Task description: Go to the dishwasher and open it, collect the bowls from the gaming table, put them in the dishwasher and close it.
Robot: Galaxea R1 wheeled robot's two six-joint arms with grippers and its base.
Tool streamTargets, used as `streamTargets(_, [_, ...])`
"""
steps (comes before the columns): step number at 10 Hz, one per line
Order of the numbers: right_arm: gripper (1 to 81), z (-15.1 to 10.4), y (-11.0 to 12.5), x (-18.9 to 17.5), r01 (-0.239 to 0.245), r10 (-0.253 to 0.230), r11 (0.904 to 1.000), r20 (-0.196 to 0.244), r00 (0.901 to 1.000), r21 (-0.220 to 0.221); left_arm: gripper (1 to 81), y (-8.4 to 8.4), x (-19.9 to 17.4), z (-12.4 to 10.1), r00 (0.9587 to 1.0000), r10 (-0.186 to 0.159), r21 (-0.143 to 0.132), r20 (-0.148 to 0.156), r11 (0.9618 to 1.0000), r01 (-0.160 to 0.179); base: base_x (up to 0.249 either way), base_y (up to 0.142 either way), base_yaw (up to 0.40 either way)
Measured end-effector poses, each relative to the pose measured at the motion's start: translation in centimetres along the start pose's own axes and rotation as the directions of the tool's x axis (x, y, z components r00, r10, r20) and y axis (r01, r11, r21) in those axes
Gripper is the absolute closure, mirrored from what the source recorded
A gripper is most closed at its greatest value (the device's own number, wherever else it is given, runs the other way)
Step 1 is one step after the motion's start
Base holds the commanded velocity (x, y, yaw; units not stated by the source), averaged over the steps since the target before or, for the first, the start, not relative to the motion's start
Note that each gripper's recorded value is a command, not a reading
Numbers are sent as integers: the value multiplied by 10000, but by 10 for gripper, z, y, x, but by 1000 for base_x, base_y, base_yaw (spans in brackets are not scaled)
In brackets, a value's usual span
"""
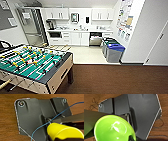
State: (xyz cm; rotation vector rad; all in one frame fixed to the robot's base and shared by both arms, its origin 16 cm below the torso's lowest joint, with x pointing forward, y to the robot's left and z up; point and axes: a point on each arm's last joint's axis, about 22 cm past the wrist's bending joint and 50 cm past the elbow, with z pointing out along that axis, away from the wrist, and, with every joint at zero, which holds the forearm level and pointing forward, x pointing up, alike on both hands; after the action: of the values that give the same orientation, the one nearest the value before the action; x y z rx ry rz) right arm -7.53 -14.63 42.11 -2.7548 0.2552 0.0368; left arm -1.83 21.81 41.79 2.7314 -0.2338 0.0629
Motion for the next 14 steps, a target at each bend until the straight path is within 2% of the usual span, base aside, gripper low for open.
streamTargets(2, [811, -1, 2, 1, 2, -2, 10000, -16, 10000, -19, 811, 4, 2, 1, 10000, 1, -75, -44, 10000, -2, 150, -73, 0])
streamTargets(4, [811, 0, 0, -3, -4, 4, 10000, 40, 10000, -5, 811, 1, -1, 0, 10000, 1, -19, -8, 10000, -1, 150, -74, 0])
streamTargets(6, [811, -1, 3, 6, 25, -25, 10000, -92, 10000, -30, 811, 4, 5, 2, 10000, 16, -72, -83, 10000, -17, 150, -74, 0])
streamTargets(8, [811, 0, 0, -6, -19, 19, 10000, 50, 10000, -3, 811, 2, -6, 0, 10000, -14, -17, 55, 10000, 14, 150, -76, 0])
streamTargets(11, [811, 0, 1, 8, 34, -34, 10000, -142, 9999, 10, 811, 3, 4, 1, 10000, 20, -52, -79, 10000, -20, 150, -76, 0])
streamTargets(14, [811, 0, 1, 2, 14, -14, 10000, -42, 10000, -14, 811, 2, 1, 1, 10000, 8, -37, -33, 10000, -9, 150, -76, 0])
